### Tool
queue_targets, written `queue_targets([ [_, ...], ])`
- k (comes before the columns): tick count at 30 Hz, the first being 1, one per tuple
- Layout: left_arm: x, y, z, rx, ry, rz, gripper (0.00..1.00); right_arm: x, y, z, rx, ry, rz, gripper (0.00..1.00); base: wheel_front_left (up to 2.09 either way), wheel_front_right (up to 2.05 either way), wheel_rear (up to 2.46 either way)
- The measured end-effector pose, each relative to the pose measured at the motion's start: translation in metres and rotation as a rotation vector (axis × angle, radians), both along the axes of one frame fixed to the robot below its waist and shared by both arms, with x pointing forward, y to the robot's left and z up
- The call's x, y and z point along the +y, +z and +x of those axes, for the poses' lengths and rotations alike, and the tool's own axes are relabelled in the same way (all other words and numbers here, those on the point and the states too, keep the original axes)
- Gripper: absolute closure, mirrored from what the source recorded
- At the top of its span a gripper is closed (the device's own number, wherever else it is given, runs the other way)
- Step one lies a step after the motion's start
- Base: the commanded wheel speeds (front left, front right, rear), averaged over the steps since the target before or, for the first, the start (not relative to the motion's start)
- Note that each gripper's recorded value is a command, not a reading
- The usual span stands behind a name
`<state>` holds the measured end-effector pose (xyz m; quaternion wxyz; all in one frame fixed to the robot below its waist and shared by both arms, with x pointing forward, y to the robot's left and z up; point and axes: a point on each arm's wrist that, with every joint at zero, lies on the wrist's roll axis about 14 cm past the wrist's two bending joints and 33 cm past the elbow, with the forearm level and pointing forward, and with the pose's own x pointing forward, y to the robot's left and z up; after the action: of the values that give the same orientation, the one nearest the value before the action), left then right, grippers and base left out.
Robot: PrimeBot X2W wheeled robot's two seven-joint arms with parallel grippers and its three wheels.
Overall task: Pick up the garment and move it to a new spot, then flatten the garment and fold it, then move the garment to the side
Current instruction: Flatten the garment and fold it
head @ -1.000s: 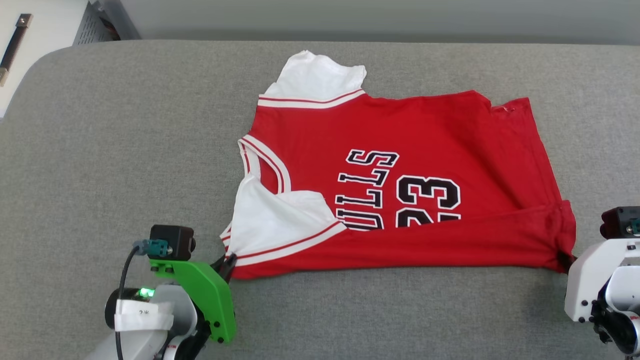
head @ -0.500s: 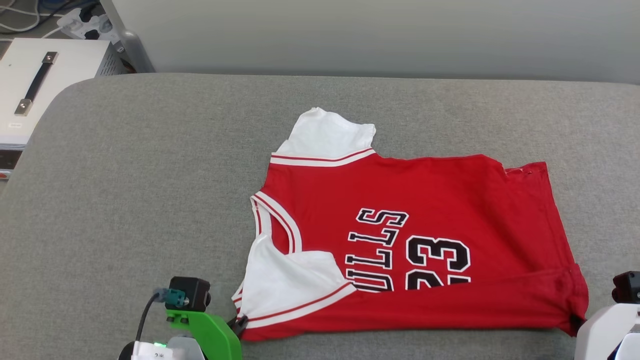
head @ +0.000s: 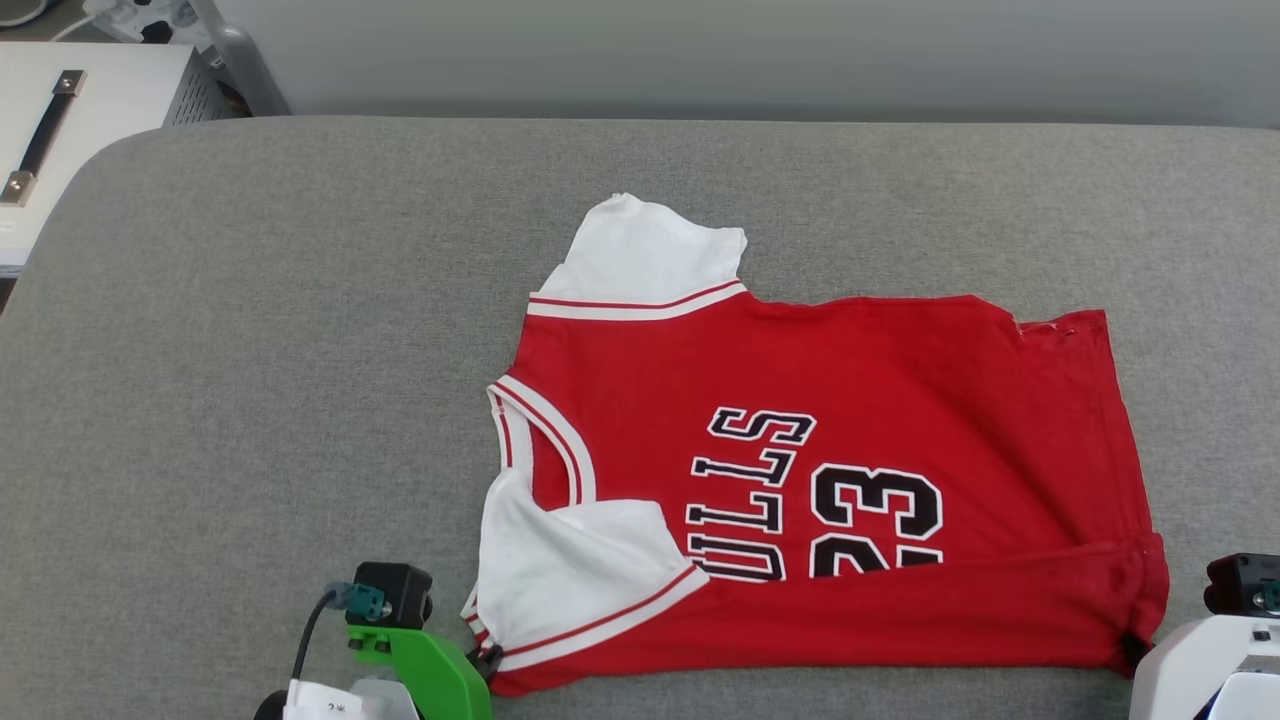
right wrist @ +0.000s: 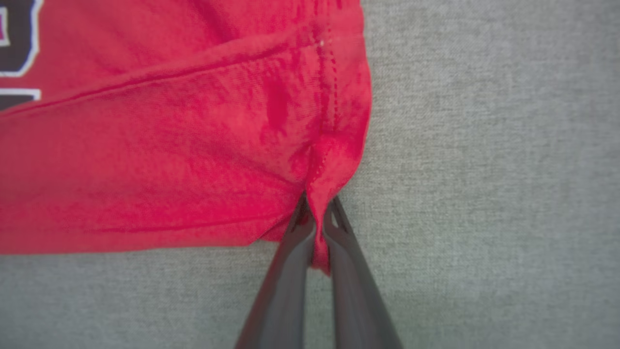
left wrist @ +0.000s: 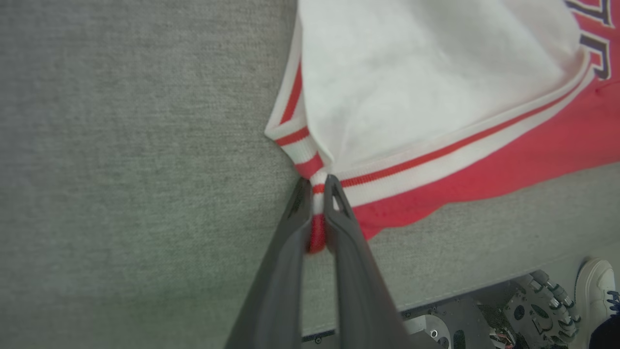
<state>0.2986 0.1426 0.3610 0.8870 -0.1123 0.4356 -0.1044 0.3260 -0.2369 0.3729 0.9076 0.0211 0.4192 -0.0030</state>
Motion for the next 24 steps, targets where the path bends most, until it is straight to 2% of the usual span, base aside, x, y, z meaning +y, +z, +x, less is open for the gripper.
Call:
queue_targets([
  [1,-0.001,0.0,0.0,-0.003,0.002,-0.003,0.41,0.0,-0.001,0.0,-0.001,-0.001,0.002,1.0,0.0,0.0,0.0],
  [2,-0.001,0.0,0.001,-0.008,0.003,-0.004,0.0,0.0,0.0,0.001,-0.007,-0.002,0.001,0.91,0.0,0.0,0.0],
  [3,-0.001,0.0,0.001,-0.01,0.002,-0.004,0.0,-0.001,0.0,0.002,-0.015,-0.003,0.001,0.49,0.0,0.0,0.0],
  [4,-0.001,0.001,0.002,-0.015,0.001,-0.005,0.0,-0.001,0.001,0.004,-0.026,-0.004,0.001,0.0,0.0,0.0,0.0],
  [13,0.0,0.028,0.019,-0.159,0.019,-0.006,0.0,0.001,0.034,0.019,-0.18,0.001,0.018,0.0,0.0,0.0,0.0],
  [17,-0.002,0.058,0.035,-0.306,0.04,-0.033,0.0,0.01,0.071,0.032,-0.339,0.047,0.024,0.0,0.0,0.0,0.0],
  [20,-0.001,0.085,0.048,-0.46,0.057,-0.051,0.0,0.019,0.103,0.04,-0.493,0.055,0.07,0.0,0.0,0.0,0.0],
  [24,-0.006,0.11,0.056,-0.626,0.042,-0.08,0.0,0.021,0.134,0.044,-0.657,0.063,0.071,0.0,0.0,0.0,0.0],
])
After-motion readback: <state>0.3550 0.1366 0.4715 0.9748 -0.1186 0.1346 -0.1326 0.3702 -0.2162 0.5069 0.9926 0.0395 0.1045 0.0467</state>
